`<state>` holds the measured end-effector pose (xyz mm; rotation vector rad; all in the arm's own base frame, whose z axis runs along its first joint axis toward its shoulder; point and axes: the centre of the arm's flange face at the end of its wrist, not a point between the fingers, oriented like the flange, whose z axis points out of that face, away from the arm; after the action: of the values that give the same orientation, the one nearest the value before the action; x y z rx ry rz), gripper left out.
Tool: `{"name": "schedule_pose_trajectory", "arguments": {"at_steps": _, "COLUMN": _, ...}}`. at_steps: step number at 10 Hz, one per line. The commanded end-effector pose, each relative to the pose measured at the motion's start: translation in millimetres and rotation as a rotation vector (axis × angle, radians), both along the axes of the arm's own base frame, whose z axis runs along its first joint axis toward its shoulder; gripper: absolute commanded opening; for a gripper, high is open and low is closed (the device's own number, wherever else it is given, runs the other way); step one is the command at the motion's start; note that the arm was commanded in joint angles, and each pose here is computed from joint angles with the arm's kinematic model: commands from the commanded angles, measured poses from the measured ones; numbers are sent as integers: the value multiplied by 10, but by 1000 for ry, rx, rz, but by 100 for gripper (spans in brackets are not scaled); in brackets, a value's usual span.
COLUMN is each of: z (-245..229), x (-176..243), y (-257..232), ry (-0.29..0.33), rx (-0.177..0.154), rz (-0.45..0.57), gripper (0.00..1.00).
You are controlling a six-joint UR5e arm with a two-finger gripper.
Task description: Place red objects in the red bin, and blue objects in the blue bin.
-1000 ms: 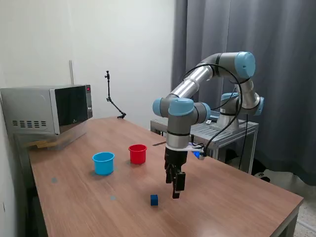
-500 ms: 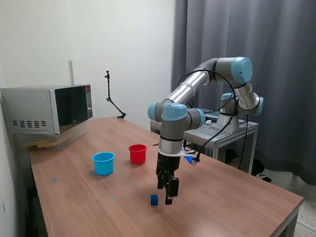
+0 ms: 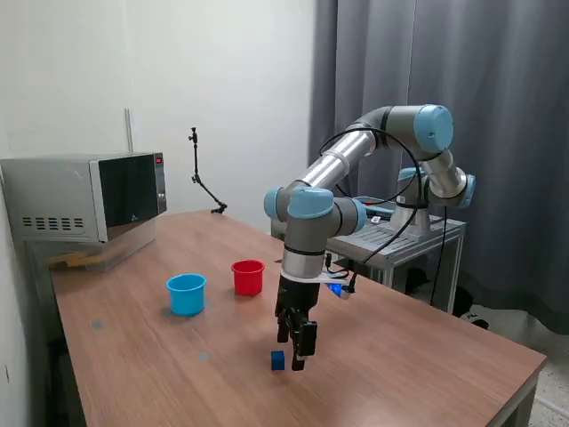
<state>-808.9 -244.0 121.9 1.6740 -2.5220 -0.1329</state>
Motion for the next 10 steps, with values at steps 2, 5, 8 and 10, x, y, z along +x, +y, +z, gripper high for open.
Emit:
{"name": "schedule_pose_trajectory", "arguments": {"at_steps": 2, "z": -18, "x": -89, "y": 159, "ry": 6, "rx": -1, "rz": -33, "gripper": 100}}
{"name": "schedule_pose_trajectory", "arguments": {"at_steps": 5, "z": -63, "x": -121, "y": 270, "ry": 2, "rx": -7, "rz": -80, "gripper": 100}}
{"name": "schedule_pose_trajectory", "arguments": {"at_steps": 8, "z": -180, "x": -87, "y": 274, "ry": -20, "rx": -3, "rz": -80, "gripper": 100}}
{"name": "schedule_pose_trajectory", "arguments": {"at_steps": 10, "z": -176, "x": -73, "y": 236, "ry": -22, "rx": -4, "rz": -71, "gripper": 100}}
